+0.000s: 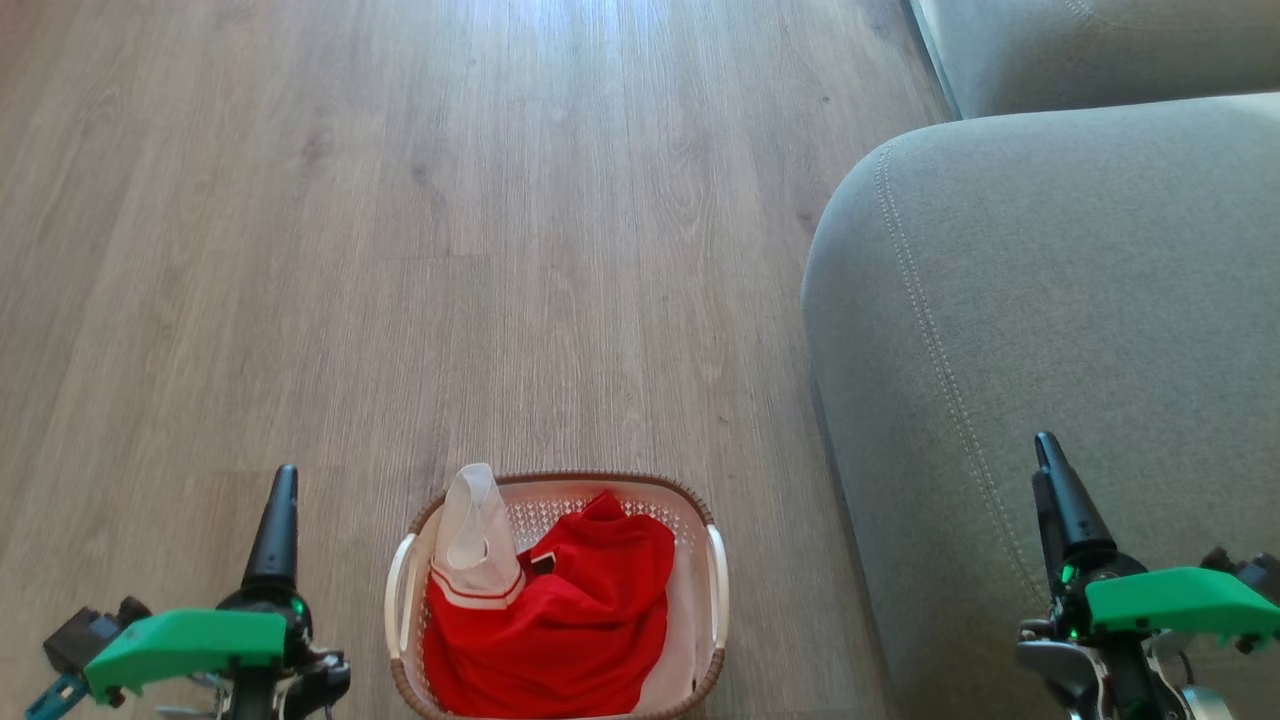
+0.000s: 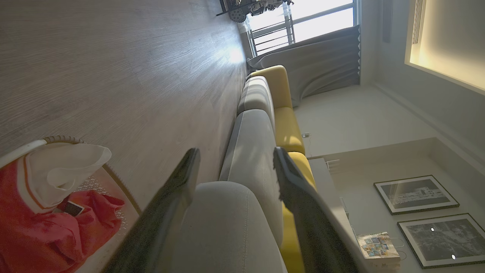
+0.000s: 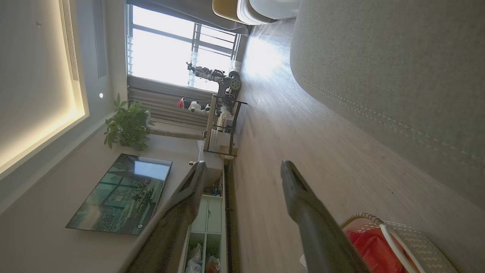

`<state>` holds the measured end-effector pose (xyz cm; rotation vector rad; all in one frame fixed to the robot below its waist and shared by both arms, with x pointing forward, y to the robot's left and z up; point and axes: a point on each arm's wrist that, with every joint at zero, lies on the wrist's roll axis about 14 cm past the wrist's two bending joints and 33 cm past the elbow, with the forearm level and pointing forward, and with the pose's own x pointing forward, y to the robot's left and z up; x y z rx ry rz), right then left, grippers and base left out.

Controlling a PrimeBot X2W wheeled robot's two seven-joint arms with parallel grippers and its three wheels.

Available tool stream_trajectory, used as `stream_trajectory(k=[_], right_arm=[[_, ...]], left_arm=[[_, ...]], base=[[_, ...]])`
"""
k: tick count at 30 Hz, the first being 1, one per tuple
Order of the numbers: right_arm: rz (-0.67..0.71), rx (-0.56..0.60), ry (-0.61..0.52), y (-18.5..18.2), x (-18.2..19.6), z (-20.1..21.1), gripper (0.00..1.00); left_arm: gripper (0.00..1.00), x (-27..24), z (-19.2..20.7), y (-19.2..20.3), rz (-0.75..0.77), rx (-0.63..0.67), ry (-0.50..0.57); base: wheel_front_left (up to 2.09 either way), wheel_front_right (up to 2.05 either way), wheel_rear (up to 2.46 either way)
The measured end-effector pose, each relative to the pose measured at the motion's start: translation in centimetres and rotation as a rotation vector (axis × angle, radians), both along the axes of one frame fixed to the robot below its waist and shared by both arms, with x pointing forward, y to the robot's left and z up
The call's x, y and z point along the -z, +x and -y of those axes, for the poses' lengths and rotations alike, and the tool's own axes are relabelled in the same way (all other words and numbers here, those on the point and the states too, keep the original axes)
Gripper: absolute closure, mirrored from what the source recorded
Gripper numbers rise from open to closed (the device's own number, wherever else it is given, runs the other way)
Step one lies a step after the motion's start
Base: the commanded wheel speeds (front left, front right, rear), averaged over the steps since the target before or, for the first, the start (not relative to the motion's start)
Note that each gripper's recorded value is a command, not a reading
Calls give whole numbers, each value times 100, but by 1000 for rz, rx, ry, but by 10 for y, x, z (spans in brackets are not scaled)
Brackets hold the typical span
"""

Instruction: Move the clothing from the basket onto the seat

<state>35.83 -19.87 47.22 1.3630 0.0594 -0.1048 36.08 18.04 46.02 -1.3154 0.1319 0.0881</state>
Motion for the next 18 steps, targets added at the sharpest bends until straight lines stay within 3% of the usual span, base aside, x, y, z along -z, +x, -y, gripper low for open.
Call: stream_trajectory(k=[18], right_arm=[[56,-57,-308,4,-19,-8,0]], left_arm=[[0,-20,6,6,73,55,316]], base=[[0,0,0]])
